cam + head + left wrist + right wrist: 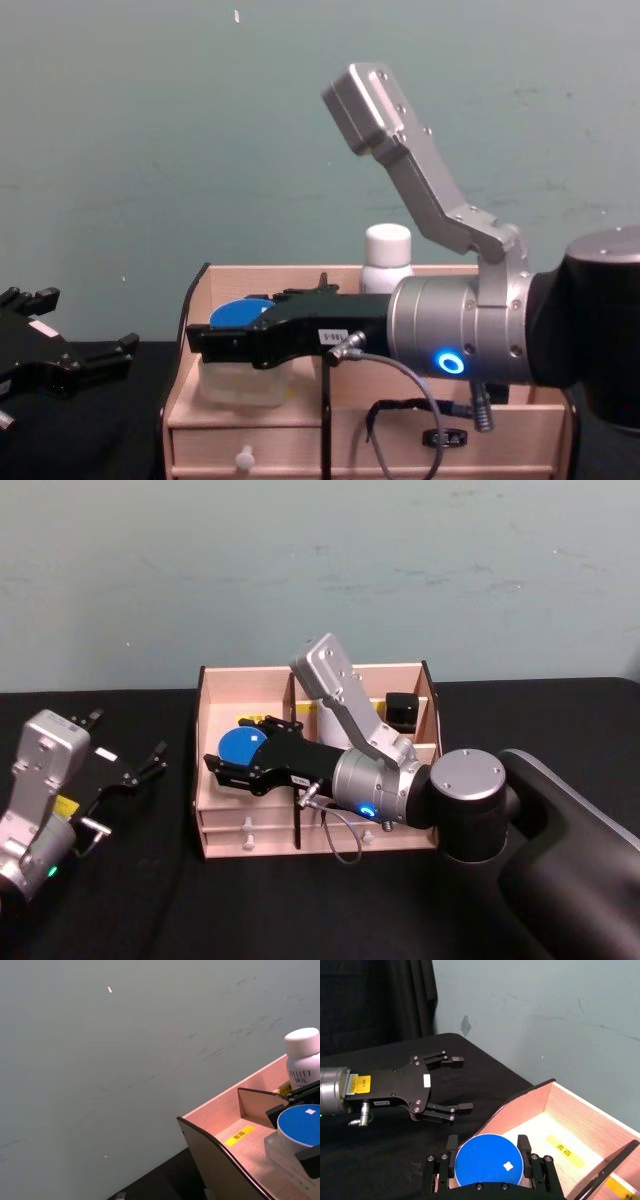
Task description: Pick up the facial cleanser and watermelon frost from the table and place them into the tiered storage box.
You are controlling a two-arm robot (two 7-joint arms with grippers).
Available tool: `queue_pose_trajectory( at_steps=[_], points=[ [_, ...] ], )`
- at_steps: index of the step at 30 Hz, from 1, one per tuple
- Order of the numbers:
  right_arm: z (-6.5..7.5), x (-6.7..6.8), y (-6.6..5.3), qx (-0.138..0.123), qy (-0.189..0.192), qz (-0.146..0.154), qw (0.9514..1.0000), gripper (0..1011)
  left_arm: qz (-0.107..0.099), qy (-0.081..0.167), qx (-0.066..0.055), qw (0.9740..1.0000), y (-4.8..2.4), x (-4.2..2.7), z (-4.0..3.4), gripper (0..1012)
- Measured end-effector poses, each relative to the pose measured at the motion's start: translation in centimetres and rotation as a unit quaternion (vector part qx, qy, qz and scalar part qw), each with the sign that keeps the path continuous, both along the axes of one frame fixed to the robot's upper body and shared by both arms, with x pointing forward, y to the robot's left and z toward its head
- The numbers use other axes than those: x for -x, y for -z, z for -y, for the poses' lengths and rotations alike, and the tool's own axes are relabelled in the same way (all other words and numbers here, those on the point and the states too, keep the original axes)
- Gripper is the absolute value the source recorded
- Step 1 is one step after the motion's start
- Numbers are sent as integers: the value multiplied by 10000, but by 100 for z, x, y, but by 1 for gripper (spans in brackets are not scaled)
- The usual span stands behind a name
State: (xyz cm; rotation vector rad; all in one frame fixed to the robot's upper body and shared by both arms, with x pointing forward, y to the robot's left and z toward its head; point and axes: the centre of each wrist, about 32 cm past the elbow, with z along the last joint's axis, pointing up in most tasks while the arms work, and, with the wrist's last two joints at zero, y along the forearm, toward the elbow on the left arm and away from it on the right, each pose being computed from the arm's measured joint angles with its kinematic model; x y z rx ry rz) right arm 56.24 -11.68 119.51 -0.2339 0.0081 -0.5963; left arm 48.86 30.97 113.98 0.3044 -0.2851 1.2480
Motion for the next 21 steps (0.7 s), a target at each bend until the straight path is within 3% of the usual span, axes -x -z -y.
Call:
queue_pose_trajectory(
  at_steps=[17,21],
  points=[
    [-18,-32,31,75,74,-45,9999,736,0,0,0,10000,0,0,0,1010],
    [-11,-45,33,96,101,-53,9999,861,-1,0,0,10000,0,0,0,1010]
  ],
)
